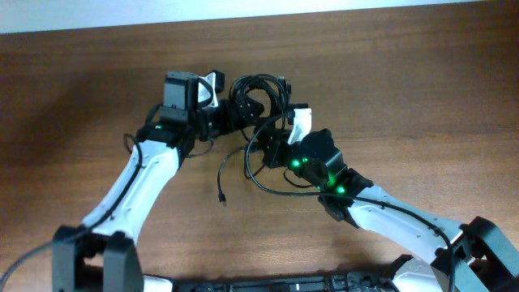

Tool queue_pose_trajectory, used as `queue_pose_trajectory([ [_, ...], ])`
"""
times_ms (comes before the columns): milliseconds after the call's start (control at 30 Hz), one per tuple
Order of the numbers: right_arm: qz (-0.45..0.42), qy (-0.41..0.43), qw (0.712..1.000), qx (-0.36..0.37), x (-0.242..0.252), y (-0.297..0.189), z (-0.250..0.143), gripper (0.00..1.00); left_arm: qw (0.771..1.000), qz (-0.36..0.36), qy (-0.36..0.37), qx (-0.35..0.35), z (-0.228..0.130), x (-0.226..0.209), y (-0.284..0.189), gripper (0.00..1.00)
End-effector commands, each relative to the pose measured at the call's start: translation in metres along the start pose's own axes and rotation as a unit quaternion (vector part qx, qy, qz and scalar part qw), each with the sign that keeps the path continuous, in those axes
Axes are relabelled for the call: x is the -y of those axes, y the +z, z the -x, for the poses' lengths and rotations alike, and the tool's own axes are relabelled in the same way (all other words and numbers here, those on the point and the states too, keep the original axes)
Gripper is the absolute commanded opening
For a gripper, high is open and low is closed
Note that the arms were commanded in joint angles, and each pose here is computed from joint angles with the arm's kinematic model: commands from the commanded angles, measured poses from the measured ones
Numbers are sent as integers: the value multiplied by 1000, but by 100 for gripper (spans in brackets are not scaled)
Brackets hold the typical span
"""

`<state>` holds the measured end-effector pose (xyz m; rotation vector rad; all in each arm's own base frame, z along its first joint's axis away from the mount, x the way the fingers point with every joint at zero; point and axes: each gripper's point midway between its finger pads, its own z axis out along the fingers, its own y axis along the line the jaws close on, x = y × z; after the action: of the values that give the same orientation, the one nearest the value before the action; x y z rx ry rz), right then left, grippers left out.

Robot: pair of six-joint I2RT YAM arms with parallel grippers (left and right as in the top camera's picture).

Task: Untangle cables

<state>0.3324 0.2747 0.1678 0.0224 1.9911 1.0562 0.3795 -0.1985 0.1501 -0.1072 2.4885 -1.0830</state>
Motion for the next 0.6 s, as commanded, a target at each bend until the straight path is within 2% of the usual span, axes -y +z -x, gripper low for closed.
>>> queue_pose_trajectory([
  [0, 42, -16, 999, 20, -25, -3, 14, 4, 999, 8, -23, -26, -7, -19, 21, 63],
  [33, 34, -17, 999, 13, -21, -3, 11, 4, 1000, 16, -13, -18, -2, -25, 24, 0],
  [100, 15, -35, 999, -7, -11, -3, 1, 4, 999, 37, 28, 11, 14, -38, 17, 0],
  [167, -10, -70, 997, -32, 3, -4, -9, 4, 992, 57, 109, 37, 35, -58, -3, 0],
  [267, -58, -56, 997, -19, 33, -20, 15, 4, 966, 99, 234, 41, 47, -90, -43, 0],
  [400, -147, -13, 989, 31, 99, -51, 64, 4, 928, 106, 357, -18, 24, -99, -54, 0],
  [533, -204, 16, 976, 78, 147, -78, 98, 4, 895, 1, 439, -75, -18, -78, -52, 0],
  [567, -213, 7, 974, 75, 152, -81, 98, 4, 895, -5, 440, -76, -19, -76, -52, 0],
])
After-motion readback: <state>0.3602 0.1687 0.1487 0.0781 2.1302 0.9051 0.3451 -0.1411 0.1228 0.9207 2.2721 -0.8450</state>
